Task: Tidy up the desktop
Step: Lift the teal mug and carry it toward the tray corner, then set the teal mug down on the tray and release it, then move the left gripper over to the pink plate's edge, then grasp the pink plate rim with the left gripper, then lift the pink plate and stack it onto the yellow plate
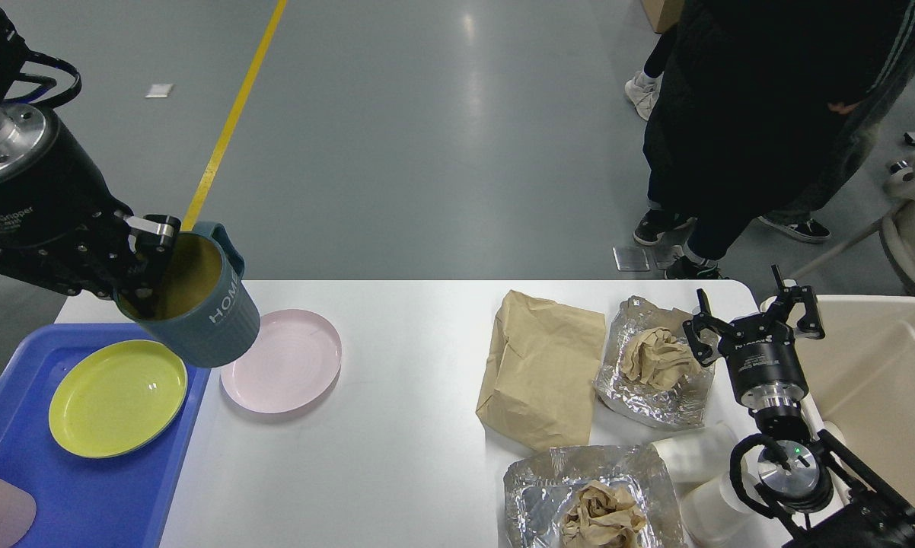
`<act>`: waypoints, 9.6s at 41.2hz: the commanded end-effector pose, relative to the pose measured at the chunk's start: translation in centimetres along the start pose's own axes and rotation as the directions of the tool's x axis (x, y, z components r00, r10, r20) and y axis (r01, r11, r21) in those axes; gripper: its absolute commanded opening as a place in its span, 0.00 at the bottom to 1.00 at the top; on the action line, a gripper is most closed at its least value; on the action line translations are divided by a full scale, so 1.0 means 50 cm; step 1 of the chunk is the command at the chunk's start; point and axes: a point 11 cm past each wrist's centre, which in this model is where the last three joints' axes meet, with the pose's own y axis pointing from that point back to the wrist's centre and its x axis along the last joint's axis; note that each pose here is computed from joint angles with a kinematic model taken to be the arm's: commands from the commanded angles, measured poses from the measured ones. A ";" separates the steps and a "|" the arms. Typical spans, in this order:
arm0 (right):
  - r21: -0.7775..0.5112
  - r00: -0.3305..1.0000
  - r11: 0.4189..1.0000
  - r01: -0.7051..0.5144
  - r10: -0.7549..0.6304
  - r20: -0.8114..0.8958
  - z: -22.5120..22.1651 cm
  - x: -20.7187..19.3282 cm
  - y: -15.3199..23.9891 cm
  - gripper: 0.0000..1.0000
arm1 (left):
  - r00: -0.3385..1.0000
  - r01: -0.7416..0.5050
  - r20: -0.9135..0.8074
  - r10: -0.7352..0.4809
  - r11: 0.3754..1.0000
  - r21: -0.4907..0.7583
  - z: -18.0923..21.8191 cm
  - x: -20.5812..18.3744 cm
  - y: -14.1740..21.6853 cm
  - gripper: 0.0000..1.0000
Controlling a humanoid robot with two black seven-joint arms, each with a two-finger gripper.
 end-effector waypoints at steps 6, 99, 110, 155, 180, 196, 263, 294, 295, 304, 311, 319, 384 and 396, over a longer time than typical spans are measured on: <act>0.000 1.000 1.000 0.000 0.000 -0.001 0.000 0.000 0.000 1.00 | 0.997 -0.011 -0.074 0.012 1.000 0.013 -0.051 0.010 0.002 0.00; 0.000 1.000 1.000 0.000 0.000 -0.001 0.000 0.000 0.000 1.00 | 0.910 0.147 -0.402 -0.102 0.986 0.082 -0.526 -0.158 -0.568 0.50; 0.000 1.000 1.000 0.000 0.000 -0.001 0.000 0.000 0.000 1.00 | 0.923 0.054 -0.386 0.010 0.986 0.155 -0.541 -0.181 -0.579 0.95; 0.000 1.000 1.000 0.000 0.000 -0.001 0.000 0.000 0.000 1.00 | 0.981 0.012 -0.192 0.011 0.993 0.120 -0.261 0.003 -0.148 0.96; 0.000 1.000 1.000 -0.001 0.001 -0.001 0.000 0.001 0.000 1.00 | 0.989 -0.101 -0.111 0.097 0.995 -0.027 0.034 -0.018 -0.008 0.96; 0.000 1.000 1.000 0.000 0.000 0.001 0.000 0.000 0.000 1.00 | 0.986 -0.033 -0.167 0.023 0.998 -0.057 -0.002 0.001 -0.087 0.96; 0.000 1.000 1.000 0.000 0.000 -0.001 0.000 0.000 0.000 1.00 | 0.524 -0.320 -0.827 0.205 0.947 0.032 -0.172 0.011 -0.736 0.93; 0.000 1.000 1.000 0.000 0.000 -0.001 0.000 0.000 0.000 1.00 | 0.456 -0.332 -0.875 0.162 0.943 0.001 -0.164 0.006 -0.763 0.36; 0.000 1.000 1.000 -0.002 0.002 0.000 0.000 0.001 0.000 1.00 | 0.456 -0.330 -0.876 0.161 0.944 0.001 -0.164 0.005 -0.764 0.34; 0.001 1.000 1.000 -0.001 0.001 -0.001 0.000 0.001 0.000 1.00 | 0.451 -0.321 -0.879 0.155 0.947 0.002 -0.166 -0.002 -0.768 0.25; 0.000 1.000 1.000 0.000 0.000 -0.001 0.000 0.000 0.000 1.00 | 0.442 -0.312 -0.884 0.153 0.950 0.008 -0.177 -0.009 -0.771 0.24; 0.000 1.000 1.000 -0.001 0.001 -0.001 0.000 0.001 0.000 1.00 | 0.432 -0.309 -0.891 0.137 0.951 -0.003 -0.171 -0.013 -0.773 0.15; 0.000 1.000 1.000 0.000 0.000 -0.001 0.000 0.000 -0.001 1.00 | 0.918 -0.064 -0.397 -0.006 0.984 -0.164 -0.080 0.027 -0.216 0.00; 0.000 1.000 1.000 0.000 0.000 0.001 0.000 0.000 0.000 1.00 | 0.794 -0.195 -0.594 0.129 0.980 -0.048 -0.356 0.076 -0.238 0.00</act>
